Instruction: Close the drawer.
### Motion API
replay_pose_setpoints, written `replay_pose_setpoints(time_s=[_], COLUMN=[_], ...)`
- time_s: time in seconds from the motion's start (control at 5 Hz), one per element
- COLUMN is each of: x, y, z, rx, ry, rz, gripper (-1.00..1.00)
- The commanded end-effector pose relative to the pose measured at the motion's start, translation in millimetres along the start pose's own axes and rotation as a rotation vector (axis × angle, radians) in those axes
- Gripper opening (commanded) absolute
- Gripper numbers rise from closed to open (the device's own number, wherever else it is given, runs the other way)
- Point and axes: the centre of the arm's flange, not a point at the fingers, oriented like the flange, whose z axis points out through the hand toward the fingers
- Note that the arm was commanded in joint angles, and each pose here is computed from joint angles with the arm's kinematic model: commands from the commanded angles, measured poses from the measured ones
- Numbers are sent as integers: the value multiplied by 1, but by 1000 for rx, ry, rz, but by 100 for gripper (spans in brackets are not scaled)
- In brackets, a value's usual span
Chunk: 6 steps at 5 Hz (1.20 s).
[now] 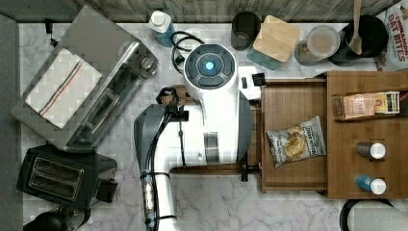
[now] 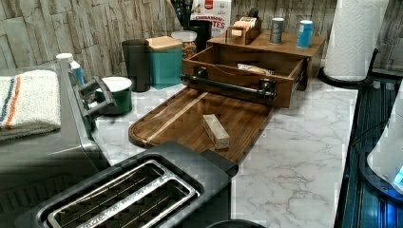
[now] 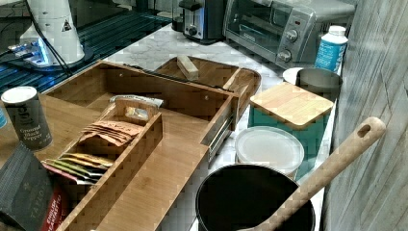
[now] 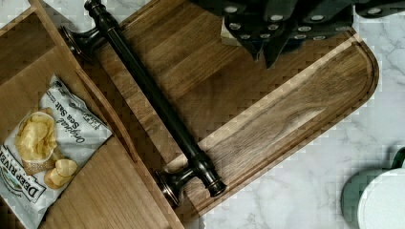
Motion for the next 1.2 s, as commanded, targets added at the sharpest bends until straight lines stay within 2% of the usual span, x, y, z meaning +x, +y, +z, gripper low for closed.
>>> replay_pose_setpoints(time_s=[0.2,0.4,0.8,1.2], x=[0,-9,-20,-21], y=[0,-2,2,18], z=[0,13,55,100], rx=[-3,-14,-41,-88], ry=[1,31,28,19], rz=[-1,-105,-395,-585], gripper=[-100,-100,-100,-100])
